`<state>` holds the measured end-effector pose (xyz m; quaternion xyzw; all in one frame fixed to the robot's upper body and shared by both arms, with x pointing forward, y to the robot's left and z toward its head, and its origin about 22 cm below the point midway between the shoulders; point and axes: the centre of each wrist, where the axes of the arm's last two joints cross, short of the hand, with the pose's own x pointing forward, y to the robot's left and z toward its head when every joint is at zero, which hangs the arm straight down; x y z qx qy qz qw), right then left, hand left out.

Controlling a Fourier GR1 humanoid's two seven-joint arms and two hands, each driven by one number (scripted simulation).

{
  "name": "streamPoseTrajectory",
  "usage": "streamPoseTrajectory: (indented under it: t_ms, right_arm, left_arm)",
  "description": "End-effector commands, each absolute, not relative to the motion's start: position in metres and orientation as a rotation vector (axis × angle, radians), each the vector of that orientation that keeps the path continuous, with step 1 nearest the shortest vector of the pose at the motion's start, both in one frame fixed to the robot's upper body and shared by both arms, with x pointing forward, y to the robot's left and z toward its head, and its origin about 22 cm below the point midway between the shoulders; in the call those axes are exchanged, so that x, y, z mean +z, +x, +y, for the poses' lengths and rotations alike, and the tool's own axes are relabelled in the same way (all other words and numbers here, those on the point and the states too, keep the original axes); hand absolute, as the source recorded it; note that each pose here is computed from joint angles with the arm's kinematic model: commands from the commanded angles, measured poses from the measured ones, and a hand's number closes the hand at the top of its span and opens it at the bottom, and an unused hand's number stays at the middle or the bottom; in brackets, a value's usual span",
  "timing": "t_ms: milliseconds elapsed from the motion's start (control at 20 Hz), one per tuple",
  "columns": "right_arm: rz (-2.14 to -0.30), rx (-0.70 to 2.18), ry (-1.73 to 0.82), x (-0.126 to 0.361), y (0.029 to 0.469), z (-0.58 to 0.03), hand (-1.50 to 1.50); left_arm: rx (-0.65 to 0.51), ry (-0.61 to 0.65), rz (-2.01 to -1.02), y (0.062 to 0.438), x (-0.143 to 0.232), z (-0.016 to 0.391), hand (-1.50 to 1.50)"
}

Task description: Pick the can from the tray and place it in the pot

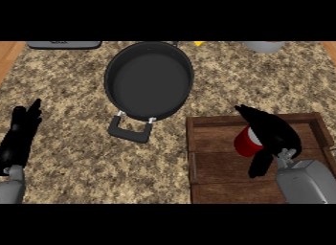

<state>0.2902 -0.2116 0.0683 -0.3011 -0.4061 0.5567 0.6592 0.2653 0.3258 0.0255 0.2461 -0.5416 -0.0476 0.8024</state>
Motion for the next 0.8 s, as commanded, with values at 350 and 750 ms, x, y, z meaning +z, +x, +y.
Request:
streamPoseTrajectory:
  t_ms: [350, 750]
  right_arm:
    - [-1.067, 1.318, -0.768, 0.054, 0.3, -0.209, 1.5]
    - [-1.18, 1.317, -0.879, 0.068, 0.279, -0.196, 1.5]
  left_arm:
    - [-0.108, 0.516, -1.174, 0.245, 0.019, 0.325, 0.0]
    - [-0.102, 0.515, -1.143, 0.271, 0.031, 0.335, 0.0]
